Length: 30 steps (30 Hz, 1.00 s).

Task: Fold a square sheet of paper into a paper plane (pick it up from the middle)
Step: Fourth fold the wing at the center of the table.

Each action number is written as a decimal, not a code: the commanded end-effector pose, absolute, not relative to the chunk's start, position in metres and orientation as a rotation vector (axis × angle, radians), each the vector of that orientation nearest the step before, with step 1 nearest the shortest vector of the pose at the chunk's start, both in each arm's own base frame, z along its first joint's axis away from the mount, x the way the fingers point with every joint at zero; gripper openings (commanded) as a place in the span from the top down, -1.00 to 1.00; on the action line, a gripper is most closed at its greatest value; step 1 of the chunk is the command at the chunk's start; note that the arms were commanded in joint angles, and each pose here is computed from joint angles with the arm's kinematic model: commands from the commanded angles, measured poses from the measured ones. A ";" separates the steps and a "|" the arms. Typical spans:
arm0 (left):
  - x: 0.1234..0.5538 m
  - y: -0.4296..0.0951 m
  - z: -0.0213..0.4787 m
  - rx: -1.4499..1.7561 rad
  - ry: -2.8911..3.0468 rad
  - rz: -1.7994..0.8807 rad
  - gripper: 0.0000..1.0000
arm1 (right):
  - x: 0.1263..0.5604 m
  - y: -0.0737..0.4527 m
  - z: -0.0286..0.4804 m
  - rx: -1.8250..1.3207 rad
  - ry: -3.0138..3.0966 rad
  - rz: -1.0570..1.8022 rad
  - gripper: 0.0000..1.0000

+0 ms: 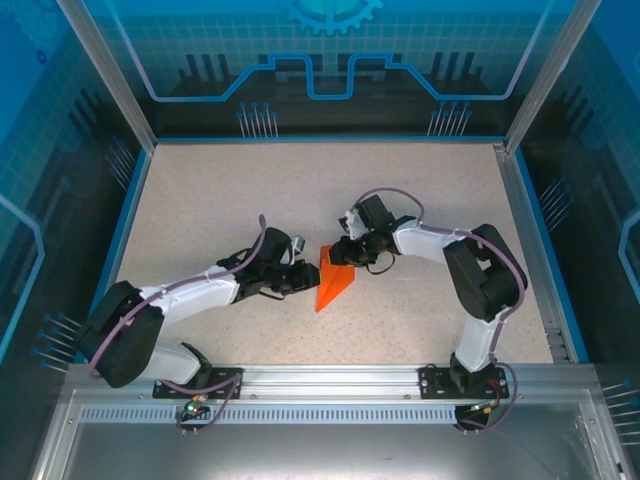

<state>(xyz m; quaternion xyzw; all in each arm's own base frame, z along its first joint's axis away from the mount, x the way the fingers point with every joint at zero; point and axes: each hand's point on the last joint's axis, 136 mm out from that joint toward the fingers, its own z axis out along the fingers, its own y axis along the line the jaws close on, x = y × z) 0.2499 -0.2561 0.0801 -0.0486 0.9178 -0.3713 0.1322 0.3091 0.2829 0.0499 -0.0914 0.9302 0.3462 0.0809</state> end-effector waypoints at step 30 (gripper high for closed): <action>0.275 -0.259 0.020 -0.105 2.875 -0.812 0.66 | 0.269 0.235 0.030 0.046 2.873 1.034 0.04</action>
